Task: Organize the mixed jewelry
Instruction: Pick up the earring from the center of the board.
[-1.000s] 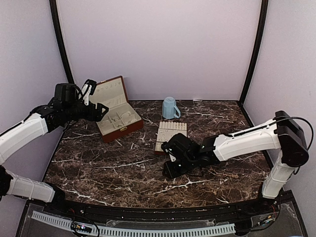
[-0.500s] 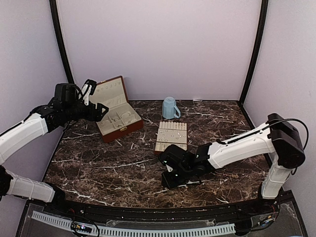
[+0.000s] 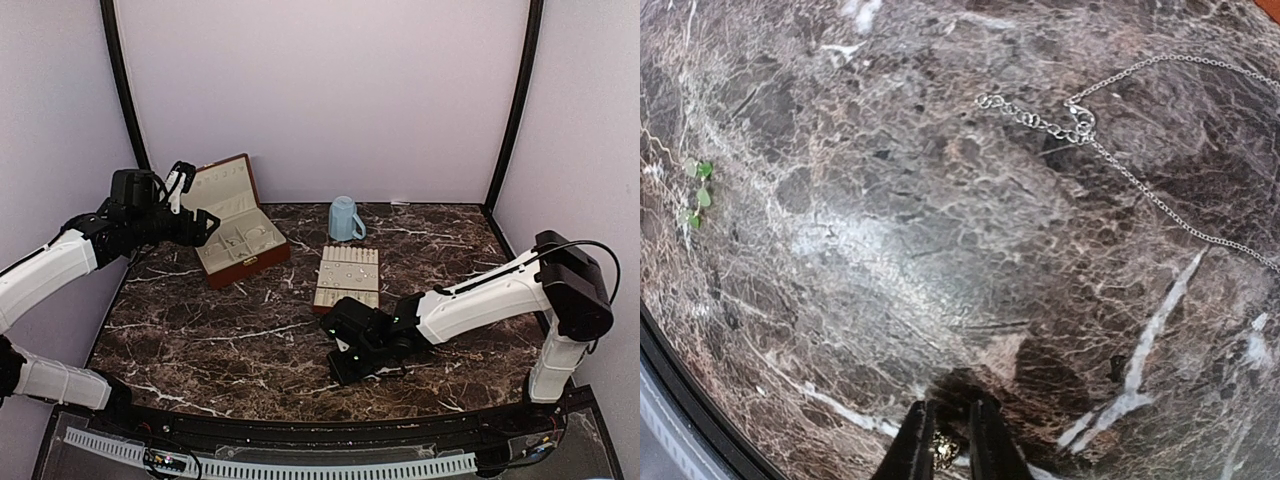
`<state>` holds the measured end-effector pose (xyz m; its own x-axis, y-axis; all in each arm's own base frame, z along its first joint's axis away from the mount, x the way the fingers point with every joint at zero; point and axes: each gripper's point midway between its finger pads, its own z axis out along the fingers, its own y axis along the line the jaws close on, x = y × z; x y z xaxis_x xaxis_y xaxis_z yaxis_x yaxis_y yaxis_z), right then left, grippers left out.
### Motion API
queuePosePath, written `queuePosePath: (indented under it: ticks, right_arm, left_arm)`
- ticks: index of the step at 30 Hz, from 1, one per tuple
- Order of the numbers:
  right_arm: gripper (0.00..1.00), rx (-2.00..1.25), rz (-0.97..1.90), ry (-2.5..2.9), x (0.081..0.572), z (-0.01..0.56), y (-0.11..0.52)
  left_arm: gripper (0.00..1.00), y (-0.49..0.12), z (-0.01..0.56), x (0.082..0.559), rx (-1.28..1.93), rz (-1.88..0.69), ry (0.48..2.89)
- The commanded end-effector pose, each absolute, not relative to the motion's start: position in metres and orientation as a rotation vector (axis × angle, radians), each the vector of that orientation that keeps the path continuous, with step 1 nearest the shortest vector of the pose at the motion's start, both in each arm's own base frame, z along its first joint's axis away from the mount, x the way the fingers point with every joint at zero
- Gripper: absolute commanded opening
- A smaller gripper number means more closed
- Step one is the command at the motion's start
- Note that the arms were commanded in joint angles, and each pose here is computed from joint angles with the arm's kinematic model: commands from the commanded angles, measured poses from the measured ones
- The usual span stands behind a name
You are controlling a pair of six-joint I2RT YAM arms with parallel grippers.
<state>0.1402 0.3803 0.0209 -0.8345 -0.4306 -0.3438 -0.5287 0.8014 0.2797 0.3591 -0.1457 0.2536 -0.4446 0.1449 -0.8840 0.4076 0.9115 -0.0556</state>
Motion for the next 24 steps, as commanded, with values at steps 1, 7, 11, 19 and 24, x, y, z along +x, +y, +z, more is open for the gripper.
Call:
queuePosePath:
  ticks: [1,7,11,19,24]
  right_arm:
    - [0.08,-0.741,0.530,2.729,0.138,0.017,0.385]
    - [0.00,-0.687,0.545,2.708,0.144,0.027,0.384]
    - [0.00,-0.605,0.627,2.659,0.157,0.045,0.386]
    - [0.00,-0.314,0.998,2.462,0.207,0.107,0.393]
    - [0.00,-0.181,1.129,2.236,0.234,0.175,0.395]
  left_arm:
    - [0.81,-0.143,0.261,0.357,0.393,-0.320,1.996]
    - [0.81,-0.141,0.261,0.357,0.388,-0.310,1.995]
    - [0.81,-0.144,0.264,0.354,0.416,-0.316,1.969]
    - [0.80,-0.189,0.318,0.310,0.614,-0.500,1.616]
    - [0.81,-0.230,0.316,0.271,0.683,-0.598,1.490]
